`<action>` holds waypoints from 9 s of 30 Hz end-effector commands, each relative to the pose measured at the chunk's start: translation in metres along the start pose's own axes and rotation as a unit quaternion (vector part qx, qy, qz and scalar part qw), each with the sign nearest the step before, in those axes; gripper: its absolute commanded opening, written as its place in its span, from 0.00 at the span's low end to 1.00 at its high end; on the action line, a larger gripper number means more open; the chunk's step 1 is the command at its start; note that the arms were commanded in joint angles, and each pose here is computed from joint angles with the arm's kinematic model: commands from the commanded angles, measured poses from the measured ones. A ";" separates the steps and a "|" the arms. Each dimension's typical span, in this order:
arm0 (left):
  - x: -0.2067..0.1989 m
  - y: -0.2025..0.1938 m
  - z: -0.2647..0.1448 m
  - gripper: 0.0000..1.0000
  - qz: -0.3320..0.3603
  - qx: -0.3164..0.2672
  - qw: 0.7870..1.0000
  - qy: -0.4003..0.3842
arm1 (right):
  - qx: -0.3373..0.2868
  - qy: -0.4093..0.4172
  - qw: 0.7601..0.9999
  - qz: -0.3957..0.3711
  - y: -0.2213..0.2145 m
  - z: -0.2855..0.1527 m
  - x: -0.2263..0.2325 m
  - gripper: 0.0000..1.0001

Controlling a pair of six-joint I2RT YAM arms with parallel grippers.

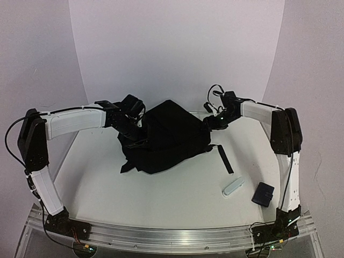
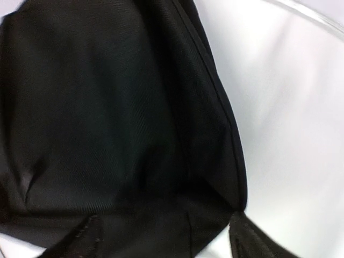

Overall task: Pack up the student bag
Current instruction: Zip the student bag at the center of the board, then unzip the student bag at the center of the board.

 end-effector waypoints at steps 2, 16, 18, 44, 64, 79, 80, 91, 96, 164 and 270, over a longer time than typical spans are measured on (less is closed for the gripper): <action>-0.019 0.021 -0.002 0.00 -0.025 -0.010 0.998 -0.054 | -0.111 0.061 0.979 -0.160 0.047 -0.077 0.082 0.83; -0.004 0.023 -0.010 0.00 -0.063 -0.011 0.996 -0.060 | -0.059 0.172 0.933 -0.311 -0.005 0.006 0.262 0.67; 0.000 0.022 -0.013 0.00 -0.068 -0.016 0.996 -0.058 | -0.050 0.171 0.933 -0.312 -0.011 0.013 0.262 0.64; 0.083 0.036 -0.060 0.00 -0.116 -0.093 0.988 0.035 | 0.049 0.029 0.918 -0.393 -0.087 -0.030 0.140 0.00; 0.024 0.033 -0.044 0.00 -0.068 -0.046 0.992 -0.094 | -0.094 0.124 0.937 -0.314 0.006 -0.009 0.306 0.71; 0.056 0.068 -0.042 0.00 -0.099 -0.088 0.990 -0.048 | -0.067 0.104 0.938 -0.323 -0.029 -0.001 0.301 0.00; 0.060 0.073 -0.044 0.00 -0.103 -0.095 0.989 -0.046 | -0.064 0.108 0.937 -0.327 -0.036 -0.007 0.301 0.00; 0.045 0.086 -0.046 0.00 -0.084 -0.074 0.986 -0.126 | -0.023 0.117 0.927 -0.356 -0.078 -0.036 0.296 0.55; 0.034 0.067 -0.047 0.00 -0.079 -0.057 0.984 -0.149 | -0.076 0.120 0.947 -0.287 -0.015 -0.018 0.322 0.65; 0.049 0.150 -0.033 0.38 -0.080 -0.103 0.987 -0.093 | -0.101 0.241 0.929 -0.261 0.011 -0.010 0.403 0.37; 0.171 0.019 -0.019 0.00 -0.285 -0.065 0.956 0.042 | -0.043 -0.021 0.973 -0.225 0.034 0.035 0.240 0.00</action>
Point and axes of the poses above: each gripper's point midway between its finger pads, its own z axis out along the fingers, its own x axis along the line the jaws close on, y = z × x, the point moved 3 cm from there along -z, back along the fingers, and after that the axes turned 4 degrees about -z, right-handed, at the moved point
